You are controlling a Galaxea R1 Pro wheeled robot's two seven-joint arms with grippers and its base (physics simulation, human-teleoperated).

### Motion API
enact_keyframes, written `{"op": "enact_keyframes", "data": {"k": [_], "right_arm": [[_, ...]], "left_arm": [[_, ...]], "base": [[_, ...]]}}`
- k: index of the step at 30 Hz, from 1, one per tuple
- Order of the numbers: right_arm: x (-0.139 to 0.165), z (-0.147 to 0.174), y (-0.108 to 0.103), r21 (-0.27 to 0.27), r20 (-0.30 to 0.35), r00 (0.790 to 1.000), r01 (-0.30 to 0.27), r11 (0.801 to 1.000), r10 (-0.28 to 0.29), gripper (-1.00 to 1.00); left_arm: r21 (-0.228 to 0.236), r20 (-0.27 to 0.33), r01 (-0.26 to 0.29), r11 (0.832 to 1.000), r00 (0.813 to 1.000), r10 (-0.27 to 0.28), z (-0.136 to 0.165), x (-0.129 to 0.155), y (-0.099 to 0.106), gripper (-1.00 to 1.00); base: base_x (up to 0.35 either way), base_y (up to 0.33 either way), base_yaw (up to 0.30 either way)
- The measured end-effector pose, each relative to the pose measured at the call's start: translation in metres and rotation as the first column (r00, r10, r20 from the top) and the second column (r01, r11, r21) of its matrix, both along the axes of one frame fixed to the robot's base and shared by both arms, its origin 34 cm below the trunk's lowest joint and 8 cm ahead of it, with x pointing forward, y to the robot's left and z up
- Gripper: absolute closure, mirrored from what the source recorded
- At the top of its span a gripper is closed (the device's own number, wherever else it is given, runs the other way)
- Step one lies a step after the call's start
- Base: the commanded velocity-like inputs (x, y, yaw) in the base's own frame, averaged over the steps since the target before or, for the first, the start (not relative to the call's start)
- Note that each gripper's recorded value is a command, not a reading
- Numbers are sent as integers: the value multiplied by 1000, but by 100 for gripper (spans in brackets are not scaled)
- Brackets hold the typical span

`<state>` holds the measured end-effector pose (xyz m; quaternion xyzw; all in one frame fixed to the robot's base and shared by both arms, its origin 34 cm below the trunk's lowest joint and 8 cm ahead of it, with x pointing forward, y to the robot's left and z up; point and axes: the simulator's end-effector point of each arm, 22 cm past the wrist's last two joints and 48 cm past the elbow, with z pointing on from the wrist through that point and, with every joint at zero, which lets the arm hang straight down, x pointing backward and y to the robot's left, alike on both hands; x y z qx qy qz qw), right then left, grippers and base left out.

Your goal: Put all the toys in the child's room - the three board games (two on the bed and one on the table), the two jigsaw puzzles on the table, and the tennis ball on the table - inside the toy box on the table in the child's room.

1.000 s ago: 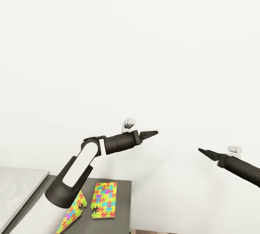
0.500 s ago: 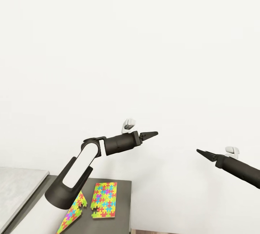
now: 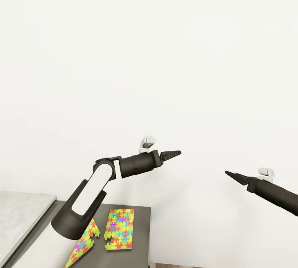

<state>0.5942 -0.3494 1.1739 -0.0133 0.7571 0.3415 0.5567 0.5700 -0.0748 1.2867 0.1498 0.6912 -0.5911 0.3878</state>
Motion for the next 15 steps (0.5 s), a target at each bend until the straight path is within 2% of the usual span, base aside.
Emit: {"op": "enact_keyframes", "data": {"k": [8, 15], "right_arm": [[0, 0, 0, 0, 0, 1000, 0, 1000, 0, -100], [-10, 5, -6, 0, 21, 1000, 6, 1000, -6, -100]], "left_arm": [[0, 0, 0, 1000, 1000, 0, 0, 0, 0, -100], [-32, 30, 77, 997, 997, -76, 15, -25, -21, -100]], "base": [[0, 0, 0], [0, 0, 0]]}}
